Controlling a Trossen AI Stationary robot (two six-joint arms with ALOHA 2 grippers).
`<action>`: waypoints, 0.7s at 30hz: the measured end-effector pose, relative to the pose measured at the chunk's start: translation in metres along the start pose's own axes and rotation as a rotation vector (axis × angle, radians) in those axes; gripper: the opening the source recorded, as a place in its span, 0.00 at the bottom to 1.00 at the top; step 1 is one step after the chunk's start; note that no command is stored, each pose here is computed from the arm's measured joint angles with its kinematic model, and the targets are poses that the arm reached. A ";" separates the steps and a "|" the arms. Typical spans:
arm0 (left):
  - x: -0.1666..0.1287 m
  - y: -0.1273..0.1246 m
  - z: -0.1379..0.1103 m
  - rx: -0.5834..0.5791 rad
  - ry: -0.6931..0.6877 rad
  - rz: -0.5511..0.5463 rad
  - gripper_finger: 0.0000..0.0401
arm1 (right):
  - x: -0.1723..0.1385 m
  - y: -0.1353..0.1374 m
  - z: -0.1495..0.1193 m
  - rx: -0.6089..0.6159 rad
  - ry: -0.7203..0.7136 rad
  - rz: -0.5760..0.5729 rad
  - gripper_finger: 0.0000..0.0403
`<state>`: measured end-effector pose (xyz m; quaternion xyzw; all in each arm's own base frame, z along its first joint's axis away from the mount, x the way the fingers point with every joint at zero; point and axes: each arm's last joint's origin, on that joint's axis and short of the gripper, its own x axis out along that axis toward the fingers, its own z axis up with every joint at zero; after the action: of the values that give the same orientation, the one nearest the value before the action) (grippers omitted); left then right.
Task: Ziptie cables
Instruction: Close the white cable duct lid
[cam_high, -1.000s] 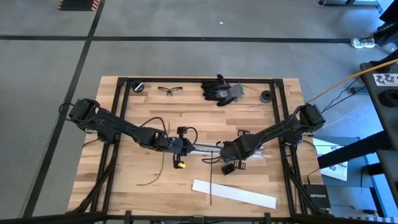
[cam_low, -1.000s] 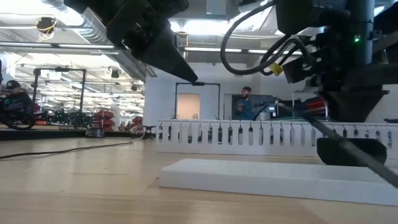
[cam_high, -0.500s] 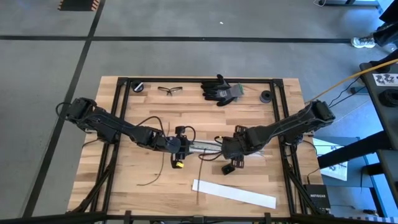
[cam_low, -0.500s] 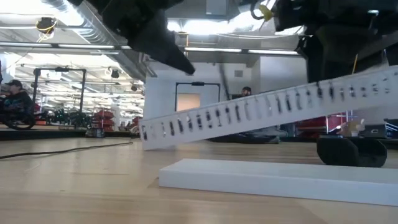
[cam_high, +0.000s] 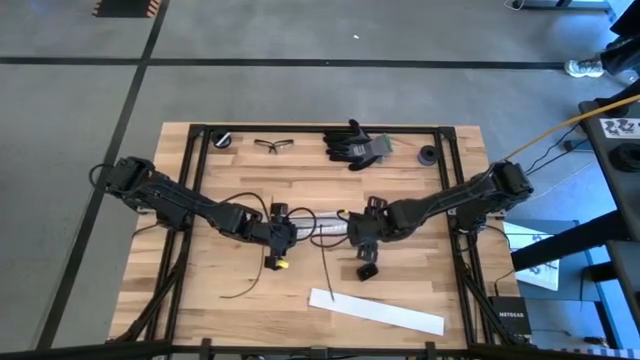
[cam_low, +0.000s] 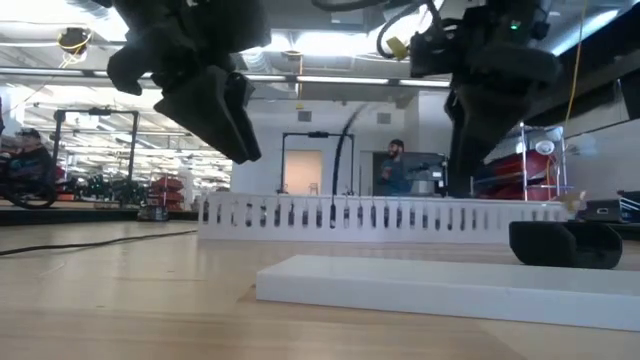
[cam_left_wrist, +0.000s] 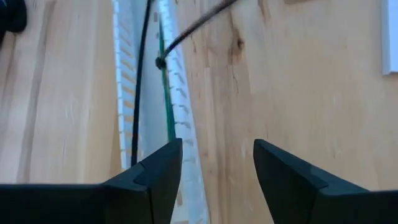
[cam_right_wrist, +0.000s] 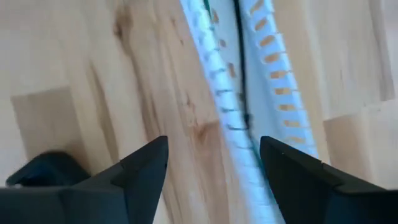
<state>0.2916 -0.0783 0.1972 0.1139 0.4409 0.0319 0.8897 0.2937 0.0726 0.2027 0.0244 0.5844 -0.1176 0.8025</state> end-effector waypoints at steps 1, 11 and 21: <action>0.000 0.000 0.000 0.002 -0.002 0.000 0.45 | 0.000 -0.001 0.001 0.006 -0.010 0.004 0.61; -0.018 0.003 0.001 -0.008 -0.024 -0.007 0.45 | -0.014 -0.010 0.012 -0.084 -0.070 0.042 0.71; -0.058 0.011 -0.025 -0.251 0.015 -0.010 0.45 | -0.045 -0.005 -0.004 -0.041 -0.233 0.116 0.71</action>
<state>0.2374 -0.0722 0.2299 -0.0007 0.4407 0.0834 0.8938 0.2758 0.0755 0.2443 0.0280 0.4872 -0.0613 0.8707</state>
